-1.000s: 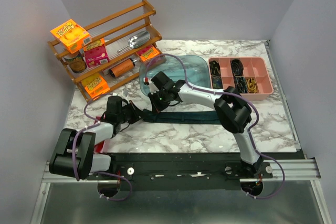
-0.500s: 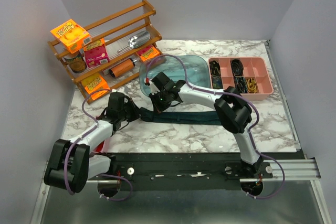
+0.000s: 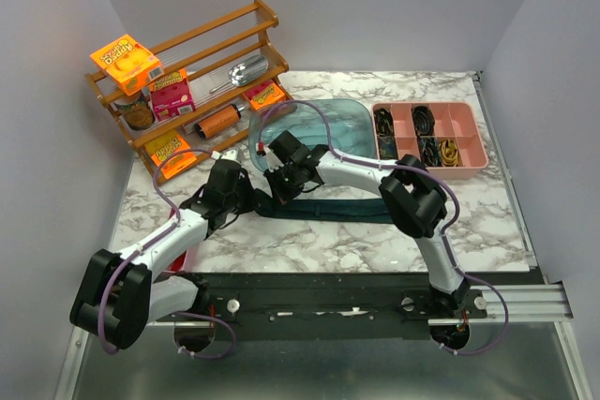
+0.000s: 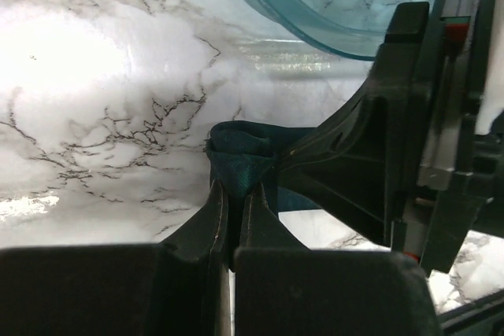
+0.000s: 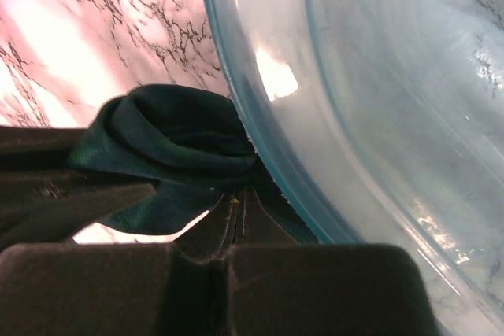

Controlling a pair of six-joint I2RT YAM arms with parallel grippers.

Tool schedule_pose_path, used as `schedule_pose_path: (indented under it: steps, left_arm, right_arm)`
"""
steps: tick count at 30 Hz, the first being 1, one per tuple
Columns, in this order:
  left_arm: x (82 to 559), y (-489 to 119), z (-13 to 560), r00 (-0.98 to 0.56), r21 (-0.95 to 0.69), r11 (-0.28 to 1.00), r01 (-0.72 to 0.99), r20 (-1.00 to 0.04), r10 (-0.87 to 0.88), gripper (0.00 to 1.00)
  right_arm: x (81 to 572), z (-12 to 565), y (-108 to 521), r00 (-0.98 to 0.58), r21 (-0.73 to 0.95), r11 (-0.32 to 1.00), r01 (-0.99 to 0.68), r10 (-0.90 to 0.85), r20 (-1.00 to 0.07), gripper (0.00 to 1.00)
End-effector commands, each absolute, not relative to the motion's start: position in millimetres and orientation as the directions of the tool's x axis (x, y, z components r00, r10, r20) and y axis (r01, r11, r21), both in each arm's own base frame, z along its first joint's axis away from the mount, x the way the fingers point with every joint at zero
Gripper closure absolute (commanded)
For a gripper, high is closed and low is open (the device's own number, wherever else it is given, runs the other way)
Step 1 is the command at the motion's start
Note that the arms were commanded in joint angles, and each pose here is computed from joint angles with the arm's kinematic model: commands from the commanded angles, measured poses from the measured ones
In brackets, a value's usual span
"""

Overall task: Roll the ties
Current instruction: Roll the tie at the center of the board.

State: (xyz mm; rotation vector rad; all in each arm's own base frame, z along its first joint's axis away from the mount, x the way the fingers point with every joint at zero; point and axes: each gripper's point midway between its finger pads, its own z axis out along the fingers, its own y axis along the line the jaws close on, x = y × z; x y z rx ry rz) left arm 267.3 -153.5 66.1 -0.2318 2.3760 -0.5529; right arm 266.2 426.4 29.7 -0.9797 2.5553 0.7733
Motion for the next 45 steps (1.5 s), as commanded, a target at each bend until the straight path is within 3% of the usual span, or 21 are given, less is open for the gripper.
schedule_pose_path:
  steps: [1,20,29,45]
  left_arm:
    - [274.2,-150.0,69.9,-0.738,-0.331,0.943,-0.032,-0.629,-0.245,1.0]
    - [272.3,-178.7,76.0,-0.738,-0.135,0.991,0.001,-0.668,-0.091,1.0]
    - [265.2,-152.0,78.3,-0.753,0.016,1.0,-0.026,-0.658,-0.009,1.0]
    - [257.3,-132.5,73.2,-0.771,0.217,0.975,-0.049,-0.629,0.101,1.0]
  right_arm:
    - [260.8,20.7,434.7,-0.732,0.398,0.617,-0.679,-0.531,-0.426,0.99]
    - [259.2,24.8,431.9,-0.741,0.404,0.625,-0.668,-0.517,-0.427,1.0]
    - [263.0,77.2,424.3,-0.735,0.421,0.615,-0.666,-0.447,-0.511,1.0]
    - [301.1,101.9,346.7,-0.776,0.384,0.746,-0.544,-0.273,-0.569,1.0]
